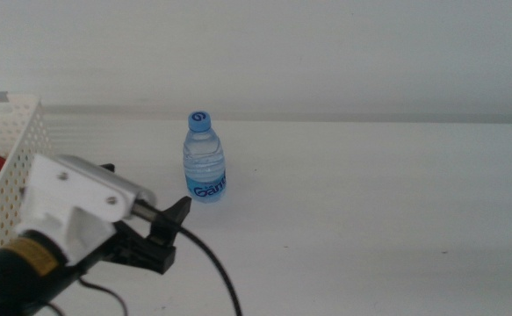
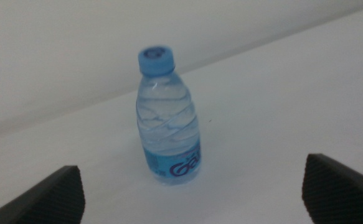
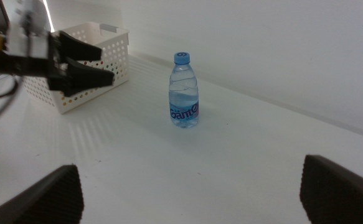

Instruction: Use arms to grab the bottles and put them into the dustbin to the left of the table.

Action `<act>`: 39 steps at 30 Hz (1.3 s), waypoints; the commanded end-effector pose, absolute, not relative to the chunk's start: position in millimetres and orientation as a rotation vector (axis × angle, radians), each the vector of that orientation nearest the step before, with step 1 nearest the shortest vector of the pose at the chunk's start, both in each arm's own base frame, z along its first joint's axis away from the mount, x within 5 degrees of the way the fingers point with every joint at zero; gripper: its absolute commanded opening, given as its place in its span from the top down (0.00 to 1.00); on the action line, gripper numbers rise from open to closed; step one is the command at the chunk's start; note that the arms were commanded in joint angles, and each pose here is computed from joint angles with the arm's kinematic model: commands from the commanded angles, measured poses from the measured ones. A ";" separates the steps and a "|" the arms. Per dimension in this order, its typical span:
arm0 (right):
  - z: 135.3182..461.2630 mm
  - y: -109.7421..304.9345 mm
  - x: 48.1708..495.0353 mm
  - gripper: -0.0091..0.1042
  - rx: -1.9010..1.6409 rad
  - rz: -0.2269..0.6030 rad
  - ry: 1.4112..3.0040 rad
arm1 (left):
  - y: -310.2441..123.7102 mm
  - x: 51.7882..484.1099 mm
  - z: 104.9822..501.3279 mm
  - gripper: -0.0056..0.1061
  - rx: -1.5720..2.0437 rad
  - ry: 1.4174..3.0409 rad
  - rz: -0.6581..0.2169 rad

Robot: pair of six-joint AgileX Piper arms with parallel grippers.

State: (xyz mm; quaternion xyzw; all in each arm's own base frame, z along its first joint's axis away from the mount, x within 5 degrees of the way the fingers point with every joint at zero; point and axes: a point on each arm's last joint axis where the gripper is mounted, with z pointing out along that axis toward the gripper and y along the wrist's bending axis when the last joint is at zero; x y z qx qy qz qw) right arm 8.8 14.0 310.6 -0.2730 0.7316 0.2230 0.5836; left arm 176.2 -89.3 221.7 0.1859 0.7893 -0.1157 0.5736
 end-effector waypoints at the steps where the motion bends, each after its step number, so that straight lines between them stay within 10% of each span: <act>1: 310.4 14.0 9.1 0.10 -0.636 0.520 1.695 | -95.9 187.5 211.3 0.11 0.427 1.826 -0.262; 39: 310.4 14.0 9.1 0.10 -0.636 0.520 1.695 | -147.4 298.7 100.1 0.11 0.177 1.754 -0.323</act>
